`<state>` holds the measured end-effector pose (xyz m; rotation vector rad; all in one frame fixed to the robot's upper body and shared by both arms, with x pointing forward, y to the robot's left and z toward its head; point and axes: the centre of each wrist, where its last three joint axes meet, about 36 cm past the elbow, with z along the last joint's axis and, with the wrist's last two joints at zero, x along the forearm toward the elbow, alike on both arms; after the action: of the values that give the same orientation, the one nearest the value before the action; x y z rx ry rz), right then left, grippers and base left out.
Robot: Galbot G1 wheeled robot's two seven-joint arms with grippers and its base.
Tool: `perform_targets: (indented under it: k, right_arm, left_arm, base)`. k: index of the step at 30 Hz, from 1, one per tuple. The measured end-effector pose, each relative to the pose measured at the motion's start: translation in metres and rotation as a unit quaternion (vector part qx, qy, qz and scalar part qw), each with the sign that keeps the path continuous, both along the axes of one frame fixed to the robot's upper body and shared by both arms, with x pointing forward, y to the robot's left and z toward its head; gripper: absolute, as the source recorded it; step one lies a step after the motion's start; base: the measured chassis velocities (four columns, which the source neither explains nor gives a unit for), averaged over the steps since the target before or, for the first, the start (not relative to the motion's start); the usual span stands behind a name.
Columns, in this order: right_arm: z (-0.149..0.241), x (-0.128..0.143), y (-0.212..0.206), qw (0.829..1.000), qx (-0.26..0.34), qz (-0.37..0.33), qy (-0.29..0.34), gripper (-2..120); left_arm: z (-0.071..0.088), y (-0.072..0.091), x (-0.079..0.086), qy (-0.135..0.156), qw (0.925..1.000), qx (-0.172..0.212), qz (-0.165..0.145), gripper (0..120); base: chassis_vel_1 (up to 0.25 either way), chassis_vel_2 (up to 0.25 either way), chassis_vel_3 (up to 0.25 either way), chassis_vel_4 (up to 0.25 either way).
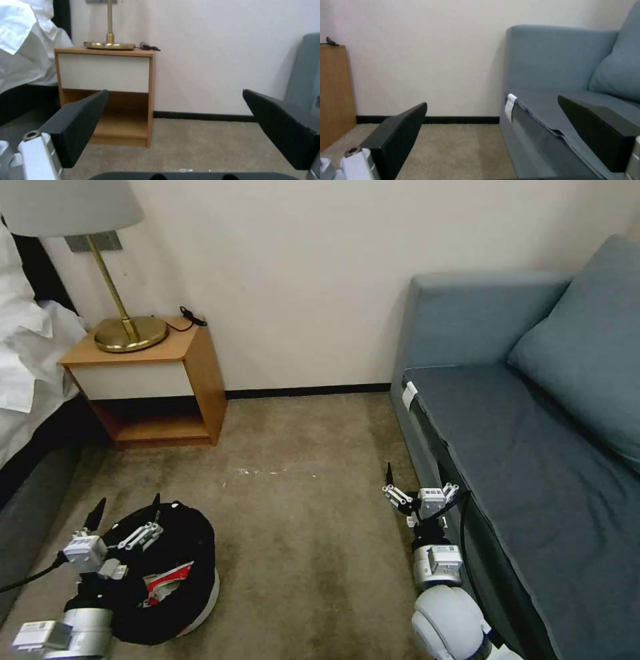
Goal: Pick up the trash bin, then pick up the garbage on the floor and place it into the trash bin.
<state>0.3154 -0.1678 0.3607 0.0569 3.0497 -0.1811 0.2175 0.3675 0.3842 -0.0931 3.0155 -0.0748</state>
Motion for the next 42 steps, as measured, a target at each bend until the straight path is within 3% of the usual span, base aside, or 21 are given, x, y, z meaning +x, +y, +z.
perform_targets:
  k: [42]
  right_arm:
    - [0.0000, 0.0000, 0.0000, 1.000, 0.000, 0.000, 0.000, 100]
  left_arm:
    - [0.0001, 0.0000, 0.0000, 0.000, 1.0000, 0.000, 0.000, 100]
  base:
    - [0.000, 0.000, 0.000, 0.000]
